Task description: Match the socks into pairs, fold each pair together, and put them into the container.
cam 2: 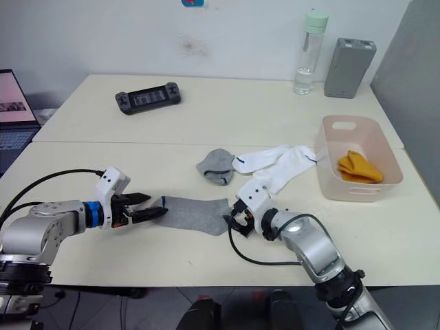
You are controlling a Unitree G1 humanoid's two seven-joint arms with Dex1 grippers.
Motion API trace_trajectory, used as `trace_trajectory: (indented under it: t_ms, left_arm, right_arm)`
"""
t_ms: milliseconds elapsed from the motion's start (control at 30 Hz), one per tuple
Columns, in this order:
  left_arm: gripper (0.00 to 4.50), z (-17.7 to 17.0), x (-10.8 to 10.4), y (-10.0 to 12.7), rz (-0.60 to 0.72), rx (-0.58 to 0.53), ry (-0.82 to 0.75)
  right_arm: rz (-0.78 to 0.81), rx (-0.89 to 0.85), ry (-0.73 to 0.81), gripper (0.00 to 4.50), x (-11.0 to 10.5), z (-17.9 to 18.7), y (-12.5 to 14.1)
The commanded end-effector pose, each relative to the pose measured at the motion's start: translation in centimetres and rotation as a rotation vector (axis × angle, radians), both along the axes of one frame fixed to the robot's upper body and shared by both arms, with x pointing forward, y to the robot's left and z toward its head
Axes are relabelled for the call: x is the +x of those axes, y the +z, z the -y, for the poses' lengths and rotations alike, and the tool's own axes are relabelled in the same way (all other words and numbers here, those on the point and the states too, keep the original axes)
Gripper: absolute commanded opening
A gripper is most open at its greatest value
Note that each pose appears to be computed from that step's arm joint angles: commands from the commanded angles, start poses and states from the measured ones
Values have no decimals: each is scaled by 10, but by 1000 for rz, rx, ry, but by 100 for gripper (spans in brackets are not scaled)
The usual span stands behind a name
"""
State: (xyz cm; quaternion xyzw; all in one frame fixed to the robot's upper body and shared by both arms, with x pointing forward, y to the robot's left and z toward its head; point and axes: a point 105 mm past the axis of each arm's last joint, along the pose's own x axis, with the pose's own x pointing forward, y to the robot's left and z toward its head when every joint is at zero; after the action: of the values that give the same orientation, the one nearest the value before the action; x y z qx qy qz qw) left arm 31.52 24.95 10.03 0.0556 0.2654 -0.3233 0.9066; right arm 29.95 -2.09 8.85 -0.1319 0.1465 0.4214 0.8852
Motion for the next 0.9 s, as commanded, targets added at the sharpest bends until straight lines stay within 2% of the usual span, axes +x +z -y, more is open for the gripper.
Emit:
trace_trajectory:
  t_ms: [33,300,433,467,633,800,900]
  left_arm:
    - [359,6,-1,-10,-18,7,-18]
    - [130,19,-18,-12,-58,-41,-86]
    - [12,25,-30,-6,-61,-95,-112]
    - [2,26,-35,-6,-73,-103,-120]
    - [2,45,-71,-6,-168,-159,-213]
    - [2,58,-91,-13,-205,-167,-244]
    - [2,64,-97,-17,-215,-175,-248]
  right_arm:
    - [23,5,36,287,-3,-9,5]
    - [-4,0,65,3,-10,-10,1]
    - [-35,41,85,0,-18,-5,8]
    - [-51,58,95,0,-23,-3,10]
    - [-118,93,127,0,-49,15,18]
    - [-207,74,152,0,-77,37,13]
    - [-238,56,157,0,-86,44,8]
